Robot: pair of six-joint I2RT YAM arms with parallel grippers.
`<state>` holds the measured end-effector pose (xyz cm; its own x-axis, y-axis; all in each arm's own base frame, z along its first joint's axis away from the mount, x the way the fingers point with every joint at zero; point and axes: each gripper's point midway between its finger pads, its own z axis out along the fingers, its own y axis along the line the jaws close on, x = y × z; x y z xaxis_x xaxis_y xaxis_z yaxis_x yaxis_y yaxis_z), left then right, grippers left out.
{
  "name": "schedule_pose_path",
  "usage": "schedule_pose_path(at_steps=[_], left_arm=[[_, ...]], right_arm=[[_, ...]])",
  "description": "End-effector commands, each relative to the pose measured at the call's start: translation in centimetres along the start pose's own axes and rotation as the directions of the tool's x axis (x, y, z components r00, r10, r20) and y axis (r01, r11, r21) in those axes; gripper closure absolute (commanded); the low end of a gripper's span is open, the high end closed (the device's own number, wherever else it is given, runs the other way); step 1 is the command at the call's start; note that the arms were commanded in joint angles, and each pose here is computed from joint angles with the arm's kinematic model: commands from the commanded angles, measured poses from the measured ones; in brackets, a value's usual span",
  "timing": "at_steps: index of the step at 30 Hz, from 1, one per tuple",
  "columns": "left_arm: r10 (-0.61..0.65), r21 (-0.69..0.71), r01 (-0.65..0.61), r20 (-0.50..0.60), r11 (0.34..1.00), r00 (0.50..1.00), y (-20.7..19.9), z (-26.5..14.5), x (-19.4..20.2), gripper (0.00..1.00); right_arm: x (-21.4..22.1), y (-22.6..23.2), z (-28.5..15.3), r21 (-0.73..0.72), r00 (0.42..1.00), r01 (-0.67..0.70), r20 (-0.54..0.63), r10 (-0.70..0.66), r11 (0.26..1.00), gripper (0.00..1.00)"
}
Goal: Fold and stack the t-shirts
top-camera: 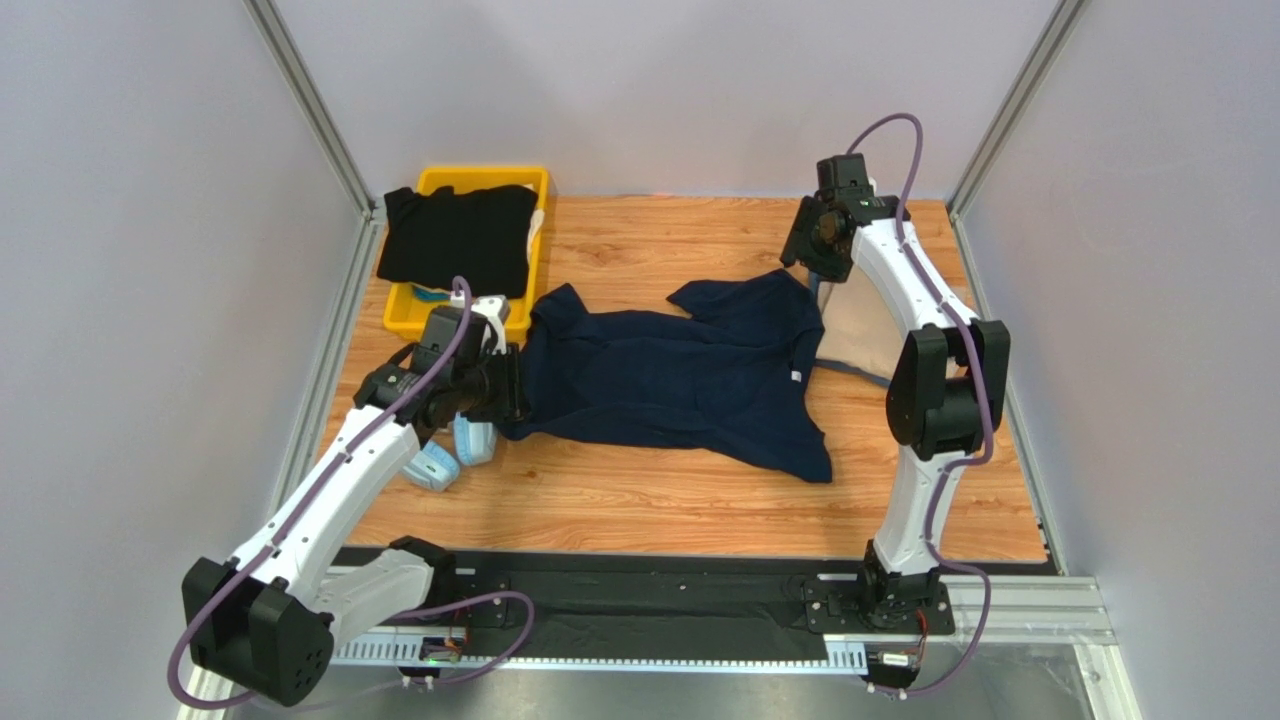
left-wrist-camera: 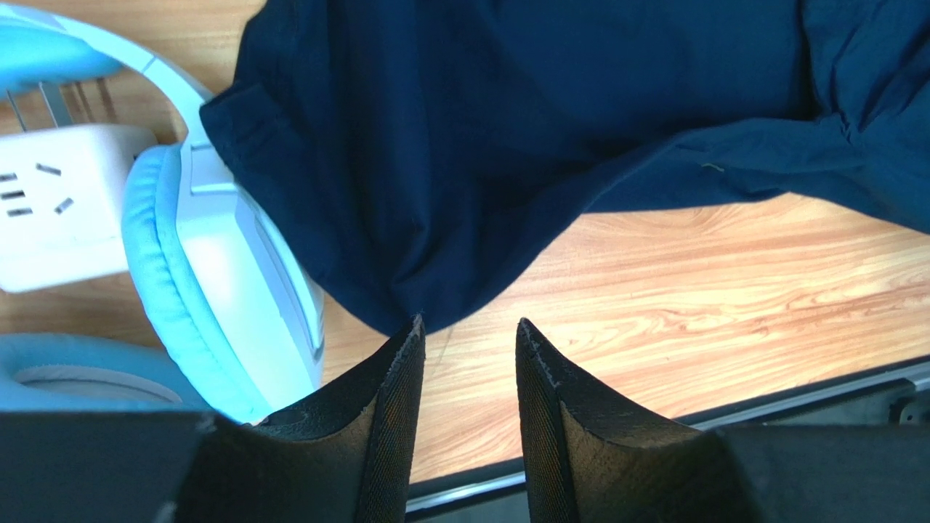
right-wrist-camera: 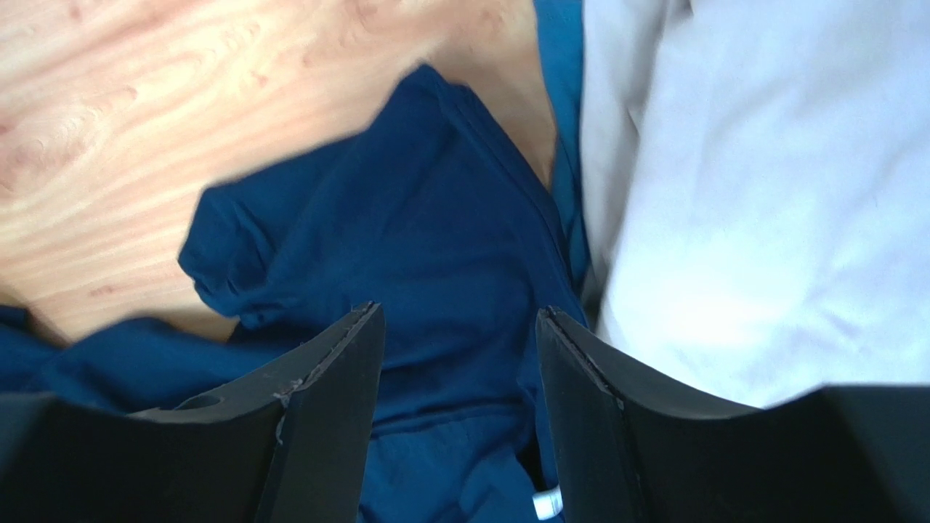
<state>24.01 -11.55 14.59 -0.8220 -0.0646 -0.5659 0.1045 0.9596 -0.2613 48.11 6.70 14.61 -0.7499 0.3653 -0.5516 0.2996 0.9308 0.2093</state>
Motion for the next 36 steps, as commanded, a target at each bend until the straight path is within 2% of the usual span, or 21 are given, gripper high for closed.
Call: schedule_pose_path(at_steps=[1,7,8,17,31,33,36], left_arm=[[-0.016,0.03,0.015,0.026,0.999,1.0,-0.4,-0.8,0.3,0.57],[-0.026,0.057,0.026,0.01,0.998,1.0,-0.9,-0.8,0.6,0.57],[-0.029,0.061,0.029,0.01,0.998,1.0,-1.0,-0.8,0.6,0.57],[-0.033,0.073,0.033,0.008,0.997,0.999,-1.1,-0.9,1.0,0.58],[-0.043,0.077,0.044,-0.01,0.996,0.999,-1.0,-0.4,1.8,0.58],[-0.045,0.077,0.046,-0.013,0.996,0.999,-1.0,-0.4,1.9,0.58],[-0.048,0.081,0.048,-0.013,0.996,0.999,-1.1,-0.3,1.9,0.59]], right_arm=[[-4.6,1.9,0.4,-0.037,0.994,0.037,0.106,-0.033,0.999,0.41],[-6.9,3.3,2.6,-0.046,0.991,0.065,0.121,-0.059,0.997,0.4],[-6.0,3.0,4.0,-0.031,0.995,0.066,0.079,-0.064,0.997,0.4],[-5.8,2.7,6.4,-0.014,0.997,0.057,0.051,-0.056,0.998,0.38],[-2.6,0.5,12.0,0.036,0.993,0.104,-0.066,-0.102,0.994,0.37],[-2.2,0.0,12.4,0.047,0.992,0.103,-0.08,-0.099,0.994,0.38],[-1.8,-0.5,13.0,0.067,0.991,0.108,-0.091,-0.101,0.992,0.49]])
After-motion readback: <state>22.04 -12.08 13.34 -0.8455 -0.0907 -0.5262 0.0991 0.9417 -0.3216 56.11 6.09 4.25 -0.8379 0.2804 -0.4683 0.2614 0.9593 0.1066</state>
